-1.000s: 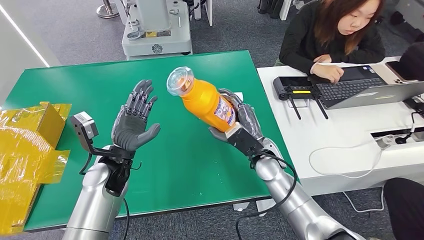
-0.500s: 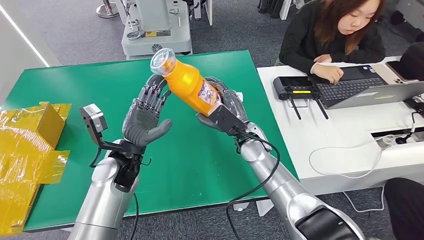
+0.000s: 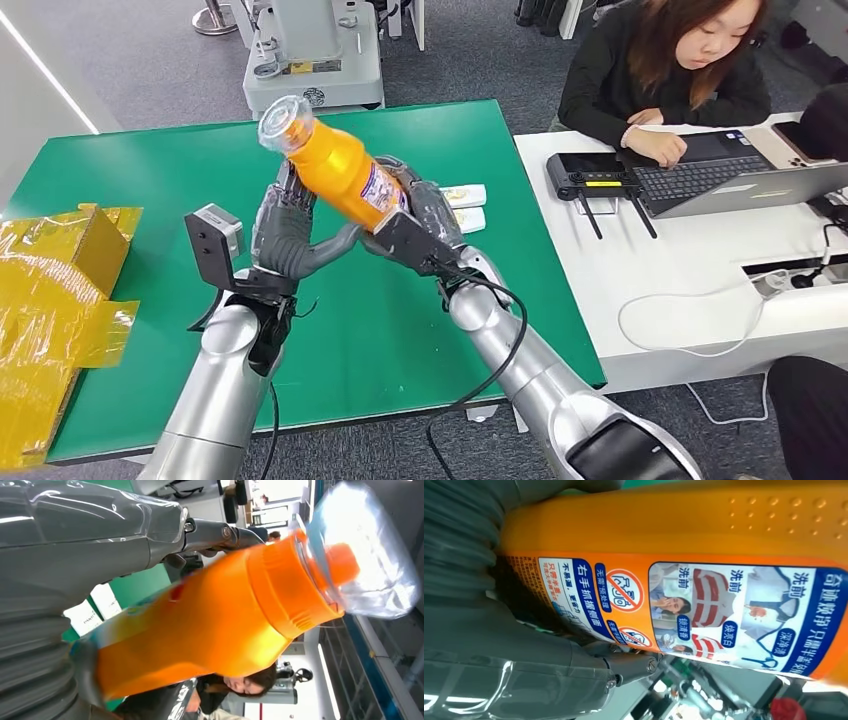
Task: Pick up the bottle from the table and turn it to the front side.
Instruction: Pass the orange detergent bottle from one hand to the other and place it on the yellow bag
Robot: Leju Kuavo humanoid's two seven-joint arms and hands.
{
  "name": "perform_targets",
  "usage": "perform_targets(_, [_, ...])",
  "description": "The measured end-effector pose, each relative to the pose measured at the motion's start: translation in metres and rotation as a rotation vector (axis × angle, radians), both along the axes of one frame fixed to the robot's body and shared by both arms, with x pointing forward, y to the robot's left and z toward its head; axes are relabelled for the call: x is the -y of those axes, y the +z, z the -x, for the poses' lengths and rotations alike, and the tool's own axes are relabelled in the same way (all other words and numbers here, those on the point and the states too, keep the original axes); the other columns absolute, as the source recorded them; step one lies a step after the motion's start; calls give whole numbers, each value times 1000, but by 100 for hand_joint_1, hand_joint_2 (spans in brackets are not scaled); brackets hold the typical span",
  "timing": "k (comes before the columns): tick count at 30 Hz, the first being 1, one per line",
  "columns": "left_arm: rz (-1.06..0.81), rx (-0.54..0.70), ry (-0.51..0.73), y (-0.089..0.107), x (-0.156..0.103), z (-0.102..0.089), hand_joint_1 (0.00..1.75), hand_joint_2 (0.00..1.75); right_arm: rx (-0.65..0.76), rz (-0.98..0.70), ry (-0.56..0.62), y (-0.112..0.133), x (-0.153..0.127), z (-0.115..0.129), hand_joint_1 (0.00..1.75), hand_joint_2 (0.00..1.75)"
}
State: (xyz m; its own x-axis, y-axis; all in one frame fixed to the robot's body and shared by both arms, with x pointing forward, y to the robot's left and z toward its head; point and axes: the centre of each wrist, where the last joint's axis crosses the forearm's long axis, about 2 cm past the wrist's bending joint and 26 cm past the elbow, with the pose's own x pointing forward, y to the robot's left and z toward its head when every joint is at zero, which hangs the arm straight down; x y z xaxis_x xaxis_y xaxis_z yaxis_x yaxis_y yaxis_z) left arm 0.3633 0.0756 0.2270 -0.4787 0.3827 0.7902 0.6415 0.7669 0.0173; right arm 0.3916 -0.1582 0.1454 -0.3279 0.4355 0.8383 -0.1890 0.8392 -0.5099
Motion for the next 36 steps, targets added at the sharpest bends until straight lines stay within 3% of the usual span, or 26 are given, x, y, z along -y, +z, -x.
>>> perform_targets(15, [85, -165, -57, -19, -34, -26, 0, 175, -116, 171, 95, -52, -11, 32, 175, 175])
perform_targets(19, [102, -212, -76, -29, -42, -28, 174, 175, -142, 193, 102, -63, -8, 35, 175, 175])
perform_targets(28, [111, -248, -204, -40, -44, -24, 169, 175, -123, 164, 68, -68, -4, 36, 175, 175])
perform_targets(30, [114, -249, -216, -40, -42, -23, 147, 175, -116, 147, 61, -64, -4, 32, 175, 175])
perform_targets(33, [133, -250, -228, -38, -39, -23, 93, 175, -103, 102, 47, -59, -2, 27, 175, 175])
perform_targets(34, [139, -250, -233, -36, -38, -24, 96, 175, -100, 84, 41, -57, -2, 25, 175, 175])
perform_targets(36, [146, -246, -242, -33, -34, -24, 129, 175, -96, 51, 31, -54, -1, 22, 175, 175])
